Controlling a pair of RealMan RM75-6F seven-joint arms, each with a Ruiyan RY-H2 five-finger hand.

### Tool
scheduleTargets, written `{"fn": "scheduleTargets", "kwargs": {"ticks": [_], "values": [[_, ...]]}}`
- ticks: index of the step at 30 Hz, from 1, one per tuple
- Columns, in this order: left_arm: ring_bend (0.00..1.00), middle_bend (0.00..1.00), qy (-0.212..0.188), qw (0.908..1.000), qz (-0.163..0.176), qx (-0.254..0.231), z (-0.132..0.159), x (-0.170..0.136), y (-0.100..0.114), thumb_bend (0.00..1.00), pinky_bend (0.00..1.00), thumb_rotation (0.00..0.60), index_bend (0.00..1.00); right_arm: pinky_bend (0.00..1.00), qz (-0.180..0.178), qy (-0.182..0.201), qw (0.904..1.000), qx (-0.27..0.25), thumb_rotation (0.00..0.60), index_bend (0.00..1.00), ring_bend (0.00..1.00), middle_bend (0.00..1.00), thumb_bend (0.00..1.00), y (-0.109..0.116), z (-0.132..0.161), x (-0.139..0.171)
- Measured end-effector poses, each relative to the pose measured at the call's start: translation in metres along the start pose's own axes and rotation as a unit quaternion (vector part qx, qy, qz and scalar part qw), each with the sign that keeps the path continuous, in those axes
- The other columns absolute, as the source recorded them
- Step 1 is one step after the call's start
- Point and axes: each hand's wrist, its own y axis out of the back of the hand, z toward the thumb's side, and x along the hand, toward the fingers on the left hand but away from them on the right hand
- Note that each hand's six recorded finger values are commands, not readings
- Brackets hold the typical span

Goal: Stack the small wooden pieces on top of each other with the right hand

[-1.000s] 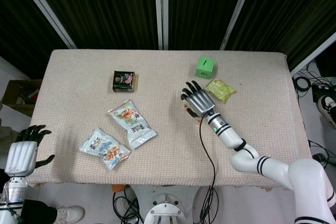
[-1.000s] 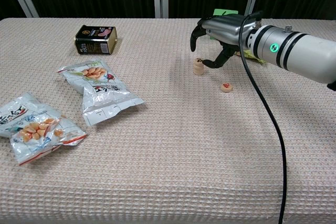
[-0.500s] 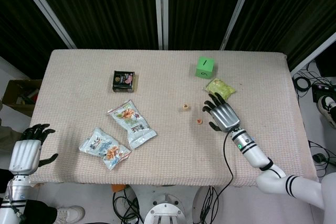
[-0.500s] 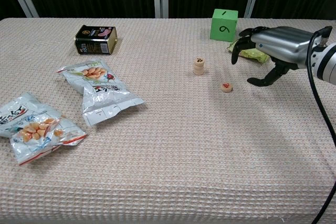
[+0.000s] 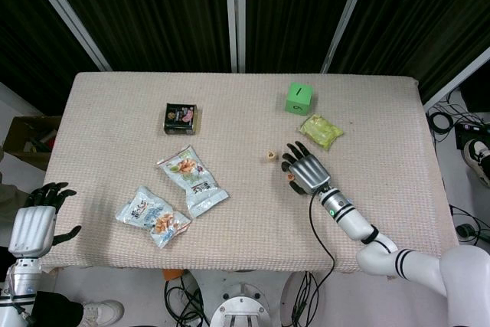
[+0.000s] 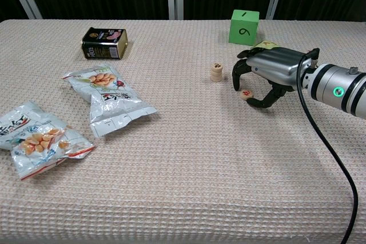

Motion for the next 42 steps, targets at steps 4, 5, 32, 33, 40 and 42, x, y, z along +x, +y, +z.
{"fn": "scheduleTargets", "kwargs": {"ticks": [4,5,32,33,40,42], "values": [[0.14,0.20,0.000,1.0000,0.001,0.000,0.000,0.000,0.000,0.10,0.19,0.600,0.31,0.00,-0.002,0.000,1.0000,0.001,0.600,0.48,0.00,0.25,0.39,0.000,0.000,0.000],[0.14,0.20,0.000,1.0000,0.001,0.000,-0.001,0.000,0.000,0.10,0.19,0.600,0.31,0.00,-0.004,0.000,1.0000,0.001,0.600,0.50,0.00,0.26,0.39,0.000,-0.001,0.000],[0.14,0.20,0.001,1.0000,-0.005,0.005,0.001,0.004,-0.001,0.10,0.19,0.600,0.31,0.00,-0.023,0.014,0.9994,0.022,0.600,0.51,0.00,0.25,0.39,0.063,0.019,-0.062],[0.14,0.20,0.002,1.0000,-0.005,0.005,0.001,0.004,-0.001,0.10,0.19,0.600,0.31,0.00,-0.024,0.015,0.9994,0.022,0.600,0.51,0.00,0.25,0.39,0.063,0.019,-0.062],[0.14,0.20,0.002,1.0000,-0.006,0.003,0.001,0.004,-0.002,0.10,0.19,0.600,0.31,0.00,-0.023,0.012,0.9994,0.025,0.600,0.49,0.00,0.24,0.39,0.061,0.017,-0.061],[0.14,0.20,0.002,1.0000,-0.007,0.003,0.001,0.004,-0.002,0.10,0.19,0.600,0.31,0.00,-0.023,0.011,0.9994,0.024,0.600,0.48,0.00,0.24,0.39,0.060,0.017,-0.061]]}}
